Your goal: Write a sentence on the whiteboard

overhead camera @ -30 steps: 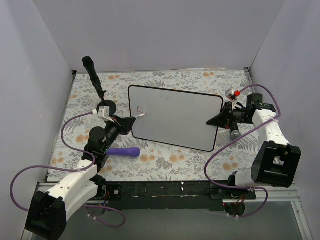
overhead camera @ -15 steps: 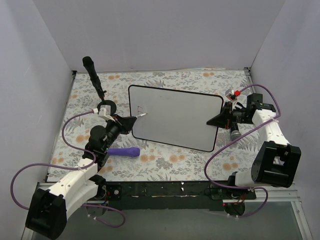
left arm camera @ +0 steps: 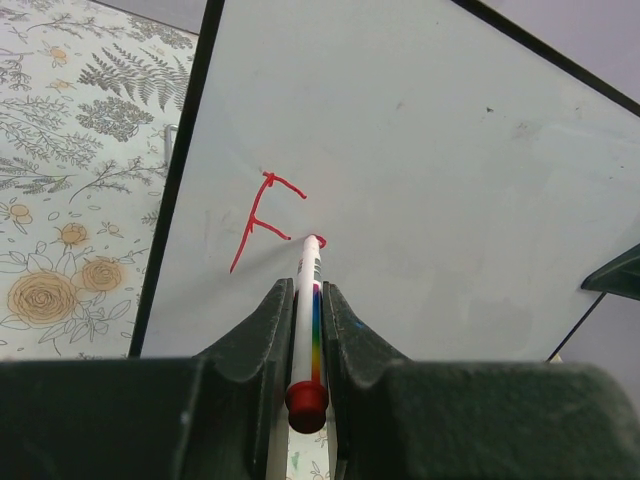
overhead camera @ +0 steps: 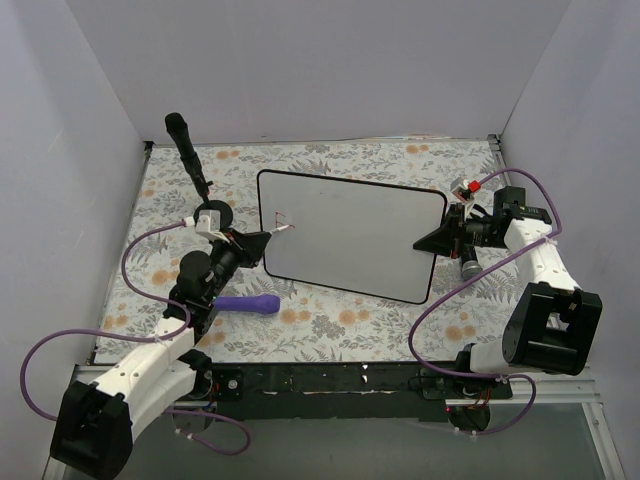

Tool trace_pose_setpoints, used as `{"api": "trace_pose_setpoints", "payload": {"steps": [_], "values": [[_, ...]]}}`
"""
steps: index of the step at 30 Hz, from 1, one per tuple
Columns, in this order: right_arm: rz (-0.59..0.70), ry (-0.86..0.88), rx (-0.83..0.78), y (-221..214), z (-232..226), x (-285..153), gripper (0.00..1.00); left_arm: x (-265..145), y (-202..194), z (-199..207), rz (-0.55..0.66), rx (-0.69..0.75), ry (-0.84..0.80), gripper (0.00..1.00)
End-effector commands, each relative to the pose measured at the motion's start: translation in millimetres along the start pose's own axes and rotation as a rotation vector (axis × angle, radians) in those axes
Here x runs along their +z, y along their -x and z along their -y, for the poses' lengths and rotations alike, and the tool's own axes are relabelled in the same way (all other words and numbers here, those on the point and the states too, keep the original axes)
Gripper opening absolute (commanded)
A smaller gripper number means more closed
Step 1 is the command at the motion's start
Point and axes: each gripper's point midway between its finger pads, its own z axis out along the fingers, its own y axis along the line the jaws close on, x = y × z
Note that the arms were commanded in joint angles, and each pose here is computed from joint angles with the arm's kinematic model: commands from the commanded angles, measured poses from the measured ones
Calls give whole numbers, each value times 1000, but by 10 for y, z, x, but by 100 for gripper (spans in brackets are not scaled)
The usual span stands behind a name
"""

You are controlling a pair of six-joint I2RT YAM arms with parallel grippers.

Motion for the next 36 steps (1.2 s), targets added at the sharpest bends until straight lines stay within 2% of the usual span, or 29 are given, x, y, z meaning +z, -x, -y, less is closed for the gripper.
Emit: {"api": "trace_pose_setpoints", "payload": {"steps": [1,14,27,36], "values": [[-24,-19,-78,20,49,-9,1,9,166,-27,46,41,39,0],[-24,-19,-78,23,48,-9,1,-52,29,-108,-17,54,71,0],[-25,-18,-80,23,40,-6,1,24,-69,5,-76,32,8,0],[-23,-18,-79,25,41,-9,1,78,45,77,-36,9,-13,0]]}}
